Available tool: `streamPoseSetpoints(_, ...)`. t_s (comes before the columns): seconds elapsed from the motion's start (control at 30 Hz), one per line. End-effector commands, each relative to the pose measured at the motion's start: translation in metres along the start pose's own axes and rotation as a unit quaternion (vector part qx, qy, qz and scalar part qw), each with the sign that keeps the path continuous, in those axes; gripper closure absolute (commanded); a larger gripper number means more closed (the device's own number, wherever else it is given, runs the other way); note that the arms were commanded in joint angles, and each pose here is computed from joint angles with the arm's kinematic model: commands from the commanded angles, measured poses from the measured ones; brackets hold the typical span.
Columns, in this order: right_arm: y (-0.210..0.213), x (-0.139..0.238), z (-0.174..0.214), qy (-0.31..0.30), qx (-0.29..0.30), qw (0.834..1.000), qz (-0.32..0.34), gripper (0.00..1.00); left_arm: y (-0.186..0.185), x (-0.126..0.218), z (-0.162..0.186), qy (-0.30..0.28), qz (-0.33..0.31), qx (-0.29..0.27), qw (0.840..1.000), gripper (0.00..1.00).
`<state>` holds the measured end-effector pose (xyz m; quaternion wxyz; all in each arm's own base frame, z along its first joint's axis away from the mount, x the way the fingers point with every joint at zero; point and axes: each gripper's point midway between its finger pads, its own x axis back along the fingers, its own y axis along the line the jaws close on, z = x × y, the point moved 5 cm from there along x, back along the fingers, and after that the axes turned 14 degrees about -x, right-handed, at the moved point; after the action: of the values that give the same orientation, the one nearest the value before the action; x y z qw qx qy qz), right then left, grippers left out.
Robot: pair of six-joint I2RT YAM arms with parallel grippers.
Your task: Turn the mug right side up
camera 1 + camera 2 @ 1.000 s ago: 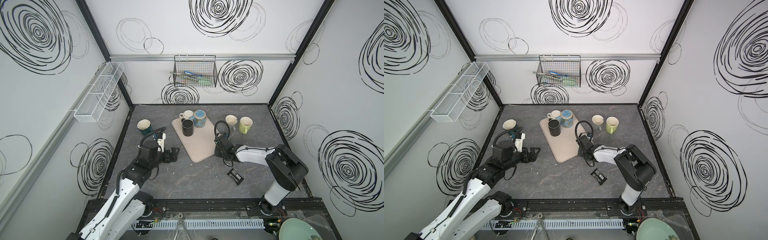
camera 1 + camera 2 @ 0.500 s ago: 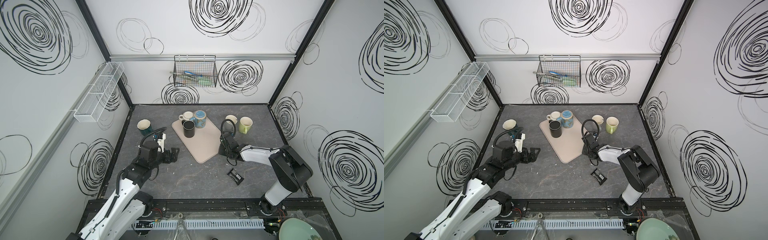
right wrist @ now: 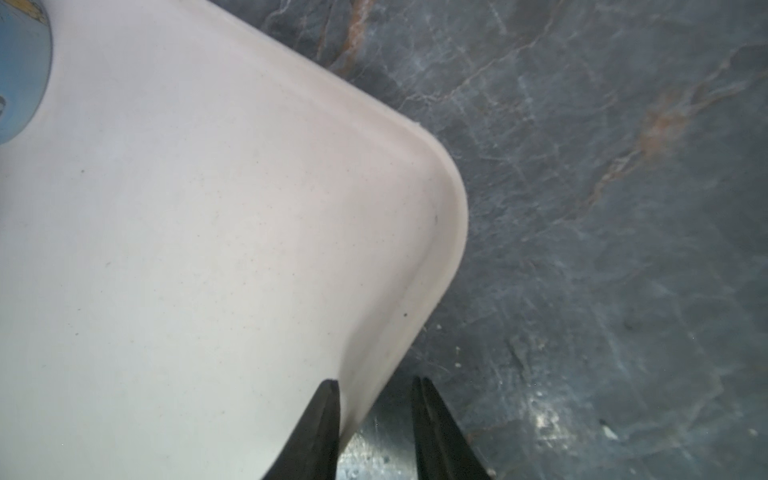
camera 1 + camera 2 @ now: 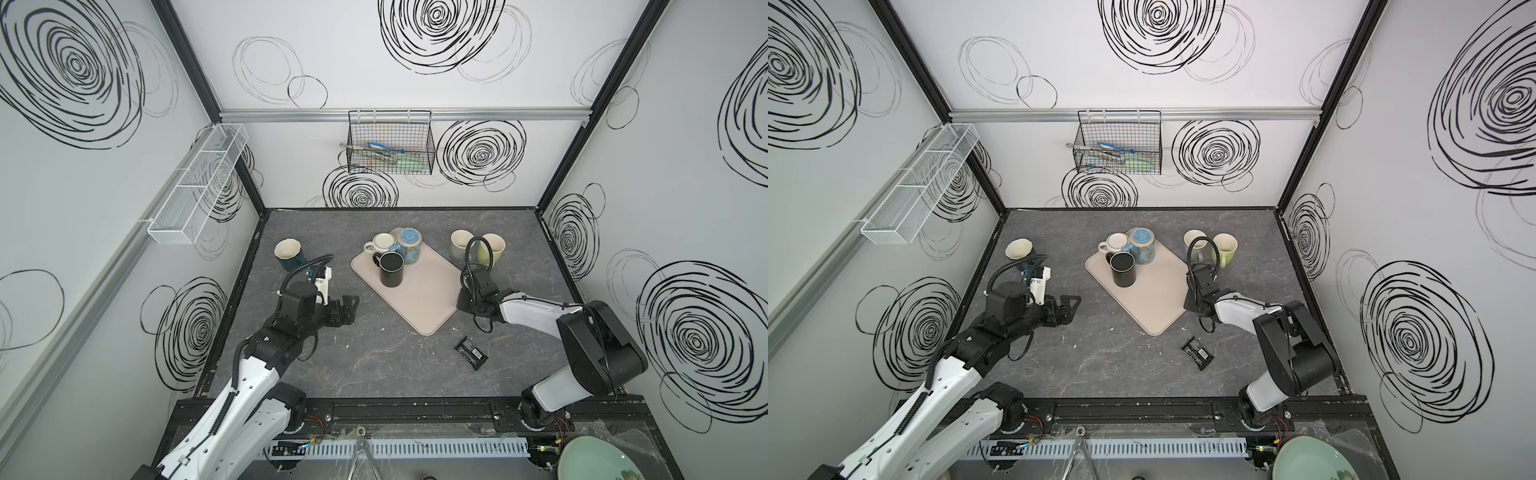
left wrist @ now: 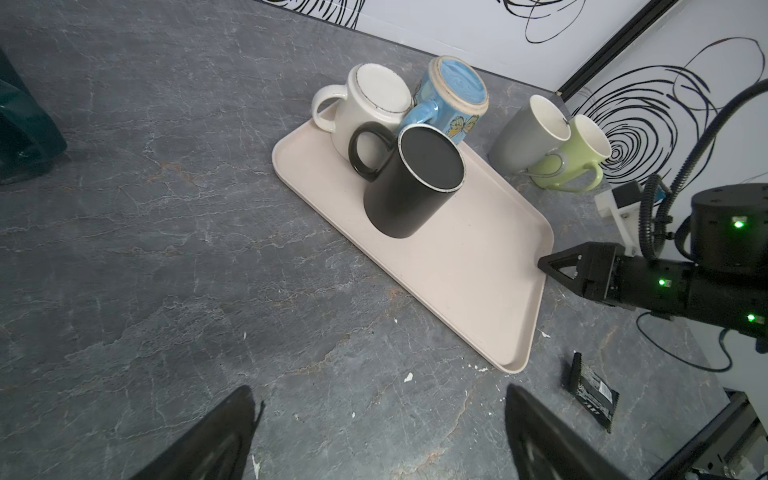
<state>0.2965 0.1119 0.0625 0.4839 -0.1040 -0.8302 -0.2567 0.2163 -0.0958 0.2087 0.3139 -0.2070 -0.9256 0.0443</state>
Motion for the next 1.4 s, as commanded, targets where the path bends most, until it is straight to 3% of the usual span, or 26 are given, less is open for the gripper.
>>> streamPoseSetpoints(0.0,-0.011,-0.001,0.014,0.036,0.018,0.999,0.026,0.63,-0.002,0.002,-0.005,-0.015,0.0,-0.004,1.0,0.04)
streamPoseSetpoints(0.13,-0.01,-0.007,0.019,0.042,0.017,0.999,0.03,0.63,-0.002,0.002,-0.005,-0.015,0.0,-0.004,1.0,0.04)
streamPoseSetpoints(0.23,-0.005,-0.013,0.022,0.048,0.026,0.998,0.035,0.69,-0.003,0.002,-0.005,-0.015,0.001,-0.005,1.0,0.04)
streamPoseSetpoints(0.43,0.012,-0.023,0.029,0.052,0.056,0.996,0.041,0.7,-0.003,0.003,-0.005,-0.015,0.0,-0.006,1.0,0.04)
streamPoseSetpoints(0.67,0.025,-0.027,0.028,0.047,0.091,0.993,0.055,0.79,-0.003,0.002,-0.004,-0.014,-0.002,-0.005,1.0,0.04)
streamPoseSetpoints(1.37,-0.019,0.002,0.02,0.014,0.113,0.987,0.115,0.89,-0.002,0.0,-0.003,-0.01,-0.002,-0.004,1.0,0.04)
